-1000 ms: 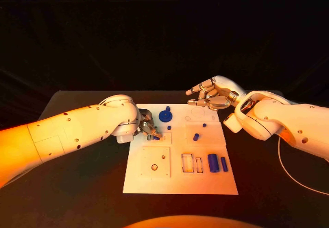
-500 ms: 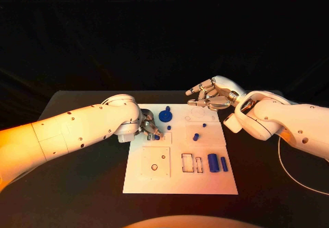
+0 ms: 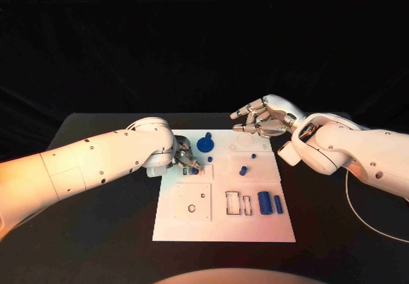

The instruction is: Assemble the parts on the task board

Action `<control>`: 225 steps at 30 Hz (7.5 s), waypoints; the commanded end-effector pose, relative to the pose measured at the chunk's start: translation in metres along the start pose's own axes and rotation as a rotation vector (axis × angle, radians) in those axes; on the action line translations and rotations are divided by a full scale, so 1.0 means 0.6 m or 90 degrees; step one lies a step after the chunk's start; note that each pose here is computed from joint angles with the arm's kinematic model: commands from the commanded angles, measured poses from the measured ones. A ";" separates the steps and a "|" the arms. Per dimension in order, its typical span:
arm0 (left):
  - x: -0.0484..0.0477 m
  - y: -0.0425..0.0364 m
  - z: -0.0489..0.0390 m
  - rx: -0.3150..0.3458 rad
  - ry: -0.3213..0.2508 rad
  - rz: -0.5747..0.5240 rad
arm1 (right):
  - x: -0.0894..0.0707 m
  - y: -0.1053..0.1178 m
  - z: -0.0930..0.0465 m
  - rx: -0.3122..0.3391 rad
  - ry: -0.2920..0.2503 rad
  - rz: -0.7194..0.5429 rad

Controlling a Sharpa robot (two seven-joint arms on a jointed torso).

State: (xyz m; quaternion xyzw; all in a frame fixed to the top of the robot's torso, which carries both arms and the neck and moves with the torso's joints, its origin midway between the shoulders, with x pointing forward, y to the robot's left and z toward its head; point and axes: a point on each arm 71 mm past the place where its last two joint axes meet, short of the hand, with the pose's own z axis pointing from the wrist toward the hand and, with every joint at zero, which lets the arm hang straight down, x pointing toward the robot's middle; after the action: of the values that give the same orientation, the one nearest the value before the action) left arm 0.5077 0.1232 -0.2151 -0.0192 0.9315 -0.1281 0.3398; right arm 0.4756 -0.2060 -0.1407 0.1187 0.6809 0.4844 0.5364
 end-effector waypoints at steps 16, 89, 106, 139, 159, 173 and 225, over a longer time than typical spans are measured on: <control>0.007 0.004 0.002 -0.009 0.007 0.018 | 0.002 0.001 -0.001 -0.005 0.012 -0.004; -0.136 0.056 0.013 -0.087 -0.015 0.000 | 0.011 -0.001 0.012 -0.004 0.022 -0.002; -0.129 0.049 0.019 -0.083 0.004 0.005 | 0.013 -0.001 0.013 -0.004 0.026 -0.004; -0.127 0.051 0.020 -0.065 0.001 -0.029 | 0.015 -0.001 0.013 -0.004 0.033 -0.003; -0.064 0.054 -0.043 0.091 -0.086 -0.072 | 0.014 -0.007 0.010 0.003 0.034 -0.003; -0.020 0.067 -0.046 0.094 -0.080 -0.043 | 0.018 -0.012 0.009 0.007 0.037 -0.001; 0.009 0.058 -0.025 0.038 -0.012 0.013 | 0.021 -0.012 0.008 0.005 0.040 0.001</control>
State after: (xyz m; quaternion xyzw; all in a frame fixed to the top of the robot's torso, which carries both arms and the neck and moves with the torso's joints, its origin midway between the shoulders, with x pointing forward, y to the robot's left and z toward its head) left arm 0.4997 0.1635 -0.2106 -0.0117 0.9144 -0.1576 0.3728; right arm 0.4784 -0.2003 -0.1533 0.1132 0.6969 0.4829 0.5180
